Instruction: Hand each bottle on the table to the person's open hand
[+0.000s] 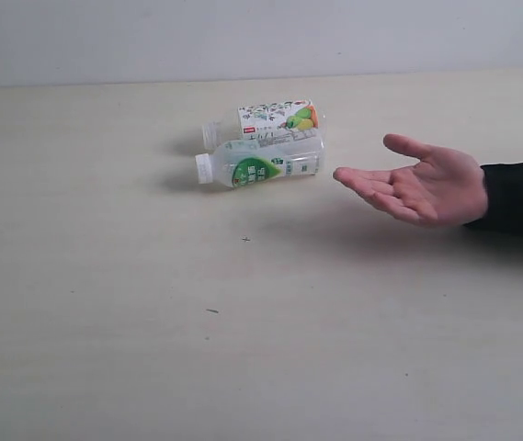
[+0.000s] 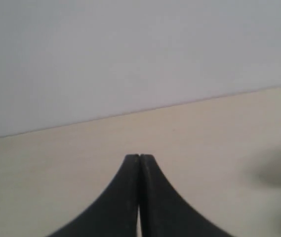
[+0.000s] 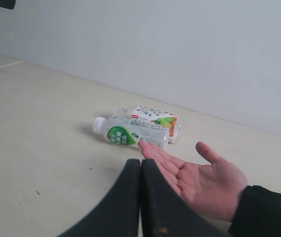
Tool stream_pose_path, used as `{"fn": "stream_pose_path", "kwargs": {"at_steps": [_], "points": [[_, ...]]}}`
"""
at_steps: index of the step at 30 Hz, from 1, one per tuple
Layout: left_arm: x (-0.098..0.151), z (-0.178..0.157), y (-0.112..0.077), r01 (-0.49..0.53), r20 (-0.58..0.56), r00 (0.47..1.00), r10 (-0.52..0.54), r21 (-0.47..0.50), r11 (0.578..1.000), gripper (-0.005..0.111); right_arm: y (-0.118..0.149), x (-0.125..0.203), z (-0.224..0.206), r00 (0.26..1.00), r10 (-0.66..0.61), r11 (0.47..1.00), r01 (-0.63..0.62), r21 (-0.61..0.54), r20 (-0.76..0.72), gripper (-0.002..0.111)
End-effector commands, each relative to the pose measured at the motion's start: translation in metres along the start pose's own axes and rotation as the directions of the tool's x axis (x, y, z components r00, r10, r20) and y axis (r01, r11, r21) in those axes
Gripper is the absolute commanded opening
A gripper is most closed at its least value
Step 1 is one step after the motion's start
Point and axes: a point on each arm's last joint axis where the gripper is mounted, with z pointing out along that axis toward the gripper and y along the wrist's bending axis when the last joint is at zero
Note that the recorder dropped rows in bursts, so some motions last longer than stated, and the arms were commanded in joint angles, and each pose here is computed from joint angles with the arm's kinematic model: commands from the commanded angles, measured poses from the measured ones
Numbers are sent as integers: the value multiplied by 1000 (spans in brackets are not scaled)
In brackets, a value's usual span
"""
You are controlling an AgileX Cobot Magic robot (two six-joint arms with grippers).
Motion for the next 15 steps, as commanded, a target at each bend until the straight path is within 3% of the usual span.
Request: {"fn": "stream_pose_path", "kwargs": {"at_steps": [1, 2, 3, 4, 5, 6, 7, 9, 12, 15], "points": [[-25, 22, 9, -233, -288, 929, 235, 41, 972, 0, 0, 1, 0, 1000, -5, 1000, 5, 0, 2, 0], [-32, 24, 12, -287, -404, 863, 303, 103, 953, 0, 0, 1, 0, 1000, -5, 1000, 5, 0, 2, 0], [-33, 26, 12, -305, -450, 828, 335, 139, 942, 0, 0, 1, 0, 1000, -5, 1000, 5, 0, 2, 0], [-37, 27, 11, -350, -511, 742, 434, 256, 901, 0, 0, 1, 0, 1000, -5, 1000, 5, 0, 2, 0], [-36, 26, 9, -367, -527, 698, 486, 319, 874, 0, 0, 1, 0, 1000, -5, 1000, 5, 0, 2, 0], [-37, 28, 1, -411, -495, 631, 597, 440, 798, 0, 0, 1, 0, 1000, -5, 1000, 5, 0, 2, 0], [-40, 32, -9, -437, -443, 619, 648, 491, 753, 0, 0, 1, 0, 1000, -5, 1000, 5, 0, 2, 0], [-49, 41, -38, -487, -281, 661, 696, 544, 683, 0, 0, 1, 0, 1000, -5, 1000, 5, 0, 2, 0], [-55, 57, -100, -550, -35, 696, 717, 617, 563, 0, 0, 1, 0, 1000, -5, 1000, 5, 0, 2, 0], [-50, 76, -160, -568, 110, 679, 726, 705, 425, 0, 0, 1, 0, 1000, -5, 1000, 5, 0, 2, 0]]}}
